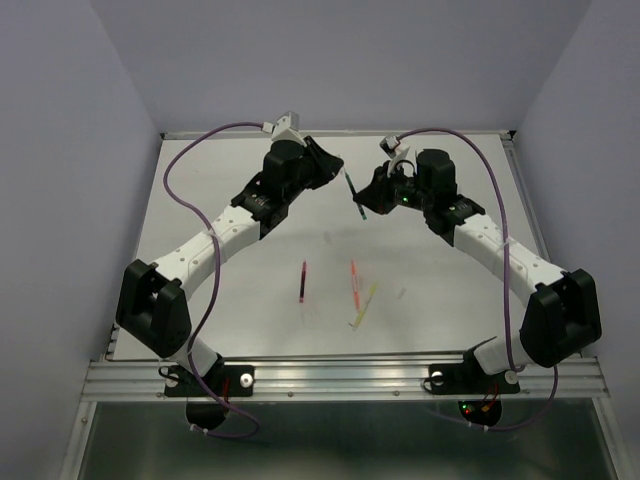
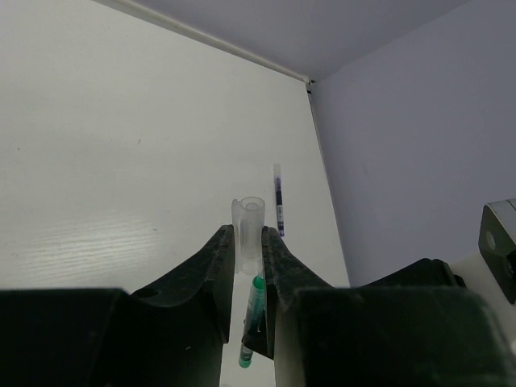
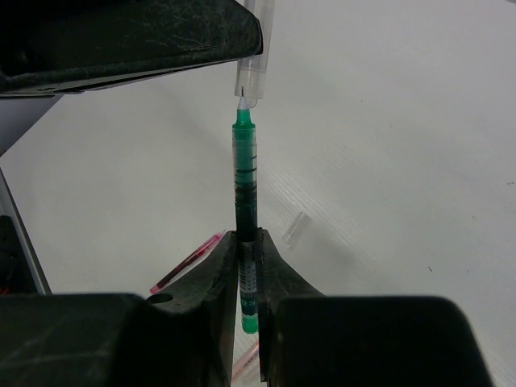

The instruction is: Insert the pens into the pen caps

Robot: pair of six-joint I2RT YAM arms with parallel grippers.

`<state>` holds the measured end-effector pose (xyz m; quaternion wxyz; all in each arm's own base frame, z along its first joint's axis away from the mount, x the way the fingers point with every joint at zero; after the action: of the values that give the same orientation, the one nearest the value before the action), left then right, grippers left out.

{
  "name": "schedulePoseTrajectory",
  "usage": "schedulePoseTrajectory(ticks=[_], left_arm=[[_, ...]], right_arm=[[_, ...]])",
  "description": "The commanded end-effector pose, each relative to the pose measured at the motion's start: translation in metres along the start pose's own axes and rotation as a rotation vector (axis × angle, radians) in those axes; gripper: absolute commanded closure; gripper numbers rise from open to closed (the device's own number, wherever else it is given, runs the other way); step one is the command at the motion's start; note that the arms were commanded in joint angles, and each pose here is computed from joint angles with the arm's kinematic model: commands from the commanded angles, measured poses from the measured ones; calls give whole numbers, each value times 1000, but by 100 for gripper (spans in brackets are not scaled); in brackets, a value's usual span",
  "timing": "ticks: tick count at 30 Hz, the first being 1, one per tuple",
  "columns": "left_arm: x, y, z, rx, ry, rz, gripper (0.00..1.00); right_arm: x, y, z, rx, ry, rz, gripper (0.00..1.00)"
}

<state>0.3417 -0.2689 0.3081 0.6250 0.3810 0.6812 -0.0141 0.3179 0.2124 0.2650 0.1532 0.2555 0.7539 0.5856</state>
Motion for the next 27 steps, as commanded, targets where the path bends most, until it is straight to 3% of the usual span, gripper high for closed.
schedulePoseTrajectory(ticks=[1, 27], left_arm=[[-21, 7, -9, -12, -98, -10, 100], [-17, 11, -13, -64, -52, -59, 100]], right_arm=[[2, 24, 1, -63, 17, -45, 92], [4, 20, -3, -52, 12, -37, 93]])
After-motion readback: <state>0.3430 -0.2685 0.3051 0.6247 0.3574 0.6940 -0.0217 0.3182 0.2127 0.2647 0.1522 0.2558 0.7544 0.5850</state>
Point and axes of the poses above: each gripper's point midway between its finger pads, its own z axis out along the fingers, its own x axis along the line the jaws close on, y = z × x, the point moved 7 cm from there along -z, back along the fingers, and after that the axes turned 14 degrees about -z, right-handed, at the moved point
